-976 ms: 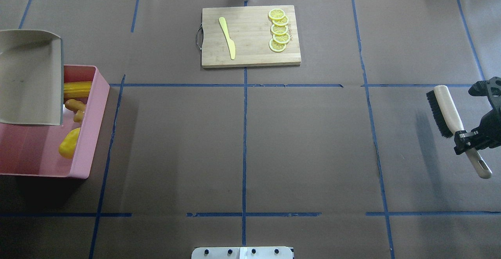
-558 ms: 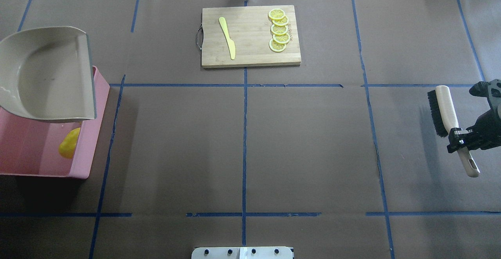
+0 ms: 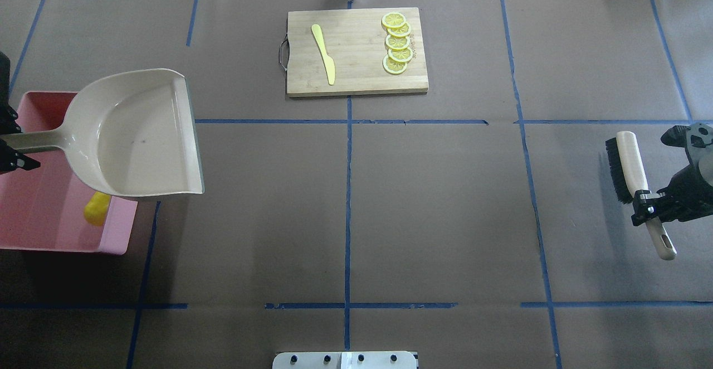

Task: Sweep and dump trash into bin
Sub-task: 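Hold the emptied dustpan above the pink bin with the left gripper, then lower the dustpan beside the bin with left gripper while right sets brush down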

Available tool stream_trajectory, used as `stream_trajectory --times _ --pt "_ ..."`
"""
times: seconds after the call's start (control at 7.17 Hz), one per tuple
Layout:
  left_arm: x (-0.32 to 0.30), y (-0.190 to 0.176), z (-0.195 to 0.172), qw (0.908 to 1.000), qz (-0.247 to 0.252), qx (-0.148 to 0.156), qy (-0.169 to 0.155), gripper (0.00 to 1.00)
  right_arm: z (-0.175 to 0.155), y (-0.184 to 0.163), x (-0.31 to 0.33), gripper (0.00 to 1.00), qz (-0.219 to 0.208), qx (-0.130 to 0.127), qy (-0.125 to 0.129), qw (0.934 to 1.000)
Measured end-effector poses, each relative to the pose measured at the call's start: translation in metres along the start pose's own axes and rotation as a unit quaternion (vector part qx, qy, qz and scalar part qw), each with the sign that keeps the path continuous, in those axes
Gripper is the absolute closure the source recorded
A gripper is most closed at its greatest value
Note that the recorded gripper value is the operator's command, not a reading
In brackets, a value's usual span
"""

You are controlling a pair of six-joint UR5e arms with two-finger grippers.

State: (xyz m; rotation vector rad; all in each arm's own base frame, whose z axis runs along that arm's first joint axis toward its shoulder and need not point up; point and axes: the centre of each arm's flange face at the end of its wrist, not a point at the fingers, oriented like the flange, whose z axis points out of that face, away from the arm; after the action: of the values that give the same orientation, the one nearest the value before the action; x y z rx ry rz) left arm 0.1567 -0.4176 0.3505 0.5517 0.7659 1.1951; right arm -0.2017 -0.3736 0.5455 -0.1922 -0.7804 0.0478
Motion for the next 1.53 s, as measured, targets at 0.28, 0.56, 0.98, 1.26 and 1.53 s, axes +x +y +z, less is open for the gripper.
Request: stream_trajectory --times 0.28,0.56,0.98,1.26,1.53 --pt "0.016 -0.026 0.019 0.9998 0.003 -0.003 0.018 1.0 0.008 0.004 -0.006 0.71 -0.012 -0.007 0.005 0.9999" --pt "0.03 -0.047 0.038 0.9996 0.006 -0.013 0.023 1.0 0.015 0.007 -0.009 0.22 -0.017 -0.013 0.008 0.9997" --pt "0.046 -0.074 0.056 0.9993 0.017 -0.02 0.028 0.99 0.017 0.008 -0.008 0.01 -0.015 -0.016 0.009 0.9997" --pt "0.056 -0.086 0.071 0.9987 0.028 -0.028 0.032 0.97 0.016 0.007 -0.01 0.01 -0.014 -0.014 0.008 0.9998" --pt "0.069 -0.107 0.104 0.9966 0.051 -0.045 0.046 0.97 0.003 0.008 -0.018 0.01 -0.019 -0.003 -0.001 0.9998"
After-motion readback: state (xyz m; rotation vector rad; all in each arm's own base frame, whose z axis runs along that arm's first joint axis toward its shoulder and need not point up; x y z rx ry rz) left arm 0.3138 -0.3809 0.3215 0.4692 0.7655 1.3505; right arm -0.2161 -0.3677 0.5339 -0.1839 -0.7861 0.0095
